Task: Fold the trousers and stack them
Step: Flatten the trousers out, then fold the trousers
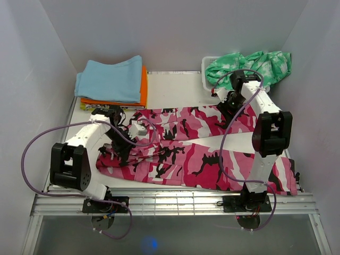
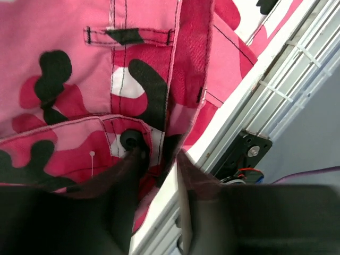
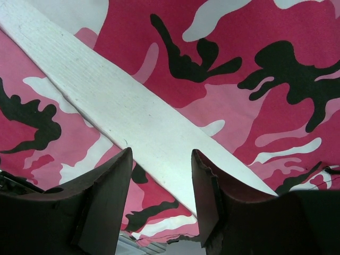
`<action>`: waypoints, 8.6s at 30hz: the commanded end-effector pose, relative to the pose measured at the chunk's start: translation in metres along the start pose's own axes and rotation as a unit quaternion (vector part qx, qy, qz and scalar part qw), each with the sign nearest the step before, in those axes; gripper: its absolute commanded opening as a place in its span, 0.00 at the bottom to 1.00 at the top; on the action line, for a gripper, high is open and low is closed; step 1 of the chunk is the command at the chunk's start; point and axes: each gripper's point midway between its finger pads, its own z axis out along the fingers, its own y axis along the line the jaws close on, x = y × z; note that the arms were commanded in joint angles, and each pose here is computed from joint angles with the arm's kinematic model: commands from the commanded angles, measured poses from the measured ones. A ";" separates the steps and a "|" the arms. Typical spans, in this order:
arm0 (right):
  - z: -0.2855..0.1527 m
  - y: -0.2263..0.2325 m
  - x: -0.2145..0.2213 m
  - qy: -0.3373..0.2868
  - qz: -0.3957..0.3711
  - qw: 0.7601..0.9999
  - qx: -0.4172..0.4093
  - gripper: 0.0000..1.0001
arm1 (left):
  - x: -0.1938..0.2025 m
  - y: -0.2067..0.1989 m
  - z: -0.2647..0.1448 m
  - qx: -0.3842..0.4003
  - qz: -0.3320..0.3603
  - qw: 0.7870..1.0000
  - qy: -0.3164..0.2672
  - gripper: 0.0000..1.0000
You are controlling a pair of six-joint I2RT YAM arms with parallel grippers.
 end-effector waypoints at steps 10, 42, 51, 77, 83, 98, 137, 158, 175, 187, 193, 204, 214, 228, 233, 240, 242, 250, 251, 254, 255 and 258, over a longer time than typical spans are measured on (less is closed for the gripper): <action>-0.006 -0.032 0.018 0.028 -0.023 0.996 0.085 0.49 | 0.047 0.116 -0.115 -0.226 -0.336 0.895 -0.185 0.00; -0.011 0.041 0.194 0.143 -0.058 0.987 -0.032 0.48 | 0.127 0.099 -0.057 -0.181 -0.367 0.907 -0.100 0.52; 0.040 0.013 0.186 0.144 -0.027 0.989 0.014 0.43 | 0.175 0.111 -0.030 -0.192 -0.445 0.875 -0.016 0.37; 0.022 -0.064 0.001 0.010 -0.033 0.997 0.071 0.42 | 0.133 0.148 -0.120 -0.264 -0.391 0.874 -0.118 0.48; 0.056 -0.081 0.038 0.079 -0.014 0.993 0.083 0.42 | 0.118 0.151 -0.123 -0.252 -0.410 0.865 -0.142 0.49; 0.061 -0.012 0.167 0.182 -0.015 0.983 -0.017 0.41 | 0.130 0.152 -0.093 -0.234 -0.422 0.868 -0.114 0.54; 0.065 -0.025 0.155 0.147 -0.051 0.987 0.028 0.40 | 0.168 0.125 -0.021 -0.150 -0.534 0.829 -0.073 0.48; -0.141 -0.131 0.001 -0.302 0.007 0.937 0.175 0.98 | 0.004 0.210 -0.301 -0.295 -0.218 0.816 -0.447 0.98; -0.038 -0.198 0.063 -0.179 -0.073 0.977 0.087 0.93 | 0.014 0.304 -0.308 -0.314 -0.244 0.803 -0.444 0.87; -0.006 -0.244 0.027 -0.287 0.071 0.951 0.088 0.96 | 0.035 0.300 -0.242 -0.275 -0.298 0.821 -0.401 0.83; 0.011 -0.243 0.030 -0.287 0.111 0.949 0.073 0.91 | 0.041 0.304 -0.227 -0.266 -0.311 0.824 -0.391 0.81; 0.030 -0.230 0.055 -0.284 0.176 0.940 0.071 0.84 | 0.053 0.315 -0.216 -0.271 -0.335 0.821 -0.374 0.80; 0.051 -0.225 0.068 -0.254 0.161 0.952 0.052 0.69 | 0.071 0.335 -0.201 -0.258 -0.318 0.858 -0.311 0.77; 0.016 -0.192 0.077 -0.228 0.028 0.972 0.050 0.08 | 0.104 0.333 -0.110 -0.168 -0.080 0.968 -0.166 0.61; -0.001 -0.181 0.077 -0.224 0.007 0.973 0.058 0.08 | 0.123 0.343 -0.077 -0.143 -0.084 0.977 -0.135 0.56; -0.015 -0.182 0.074 -0.229 0.000 0.970 0.075 0.08 | 0.126 0.340 -0.070 -0.135 -0.091 0.978 -0.128 0.21; -0.023 -0.186 0.072 -0.233 -0.003 0.969 0.086 0.08 | 0.122 0.335 -0.072 -0.134 -0.084 0.978 -0.135 0.03; -0.056 -0.194 0.062 -0.246 -0.030 0.961 0.124 0.08 | 0.081 0.329 -0.135 -0.211 -0.057 0.953 -0.209 0.00; -0.061 -0.195 0.060 -0.249 -0.032 0.959 0.129 0.08 | 0.078 0.334 -0.142 -0.231 -0.051 0.947 -0.216 0.00; -0.078 -0.199 0.058 -0.260 -0.038 0.954 0.145 0.08 | 0.069 0.338 -0.182 -0.304 -0.042 0.923 -0.232 0.00; -0.086 -0.200 0.058 -0.264 -0.040 0.952 0.152 0.08 | 0.073 0.335 -0.176 -0.305 -0.053 0.921 -0.236 0.00; -0.103 -0.200 0.062 -0.275 -0.042 0.946 0.165 0.08 | 0.072 0.325 -0.203 -0.348 -0.039 0.902 -0.254 0.00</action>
